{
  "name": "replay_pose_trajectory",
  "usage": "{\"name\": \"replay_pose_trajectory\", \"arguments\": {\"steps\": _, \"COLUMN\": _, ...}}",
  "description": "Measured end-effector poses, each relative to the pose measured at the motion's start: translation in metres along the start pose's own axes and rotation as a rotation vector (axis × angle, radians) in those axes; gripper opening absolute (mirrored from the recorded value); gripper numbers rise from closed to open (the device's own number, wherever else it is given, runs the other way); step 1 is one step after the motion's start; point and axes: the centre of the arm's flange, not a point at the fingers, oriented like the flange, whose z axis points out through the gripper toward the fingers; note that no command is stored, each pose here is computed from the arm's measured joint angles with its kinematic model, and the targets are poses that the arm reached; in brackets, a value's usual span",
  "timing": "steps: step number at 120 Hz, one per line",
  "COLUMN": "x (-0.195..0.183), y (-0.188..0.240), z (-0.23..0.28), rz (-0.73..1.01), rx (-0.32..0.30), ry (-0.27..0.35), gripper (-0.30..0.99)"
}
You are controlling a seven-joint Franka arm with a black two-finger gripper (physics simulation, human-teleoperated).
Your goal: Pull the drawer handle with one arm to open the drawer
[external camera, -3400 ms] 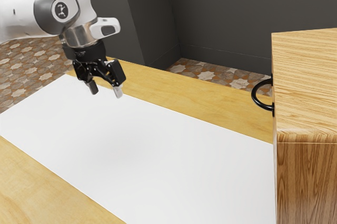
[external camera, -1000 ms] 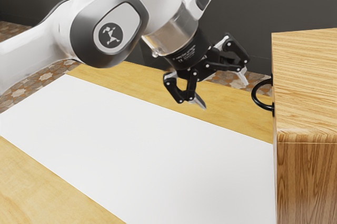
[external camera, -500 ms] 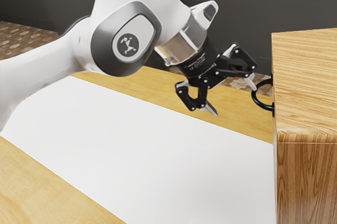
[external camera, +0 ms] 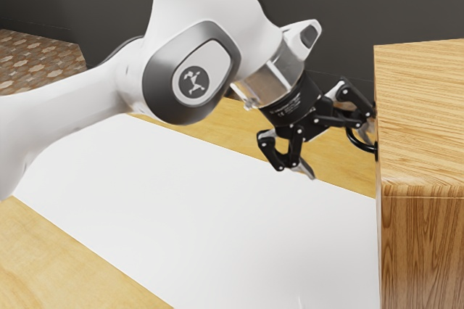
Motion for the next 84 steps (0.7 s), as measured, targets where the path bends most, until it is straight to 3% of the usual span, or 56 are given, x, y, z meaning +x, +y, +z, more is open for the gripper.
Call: {"name": "replay_pose_trajectory", "arguments": {"steps": 84, "x": 0.021, "y": -0.025, "z": -0.02, "rz": 0.005, "rx": 0.053, "ry": 0.006, "gripper": 0.69}}
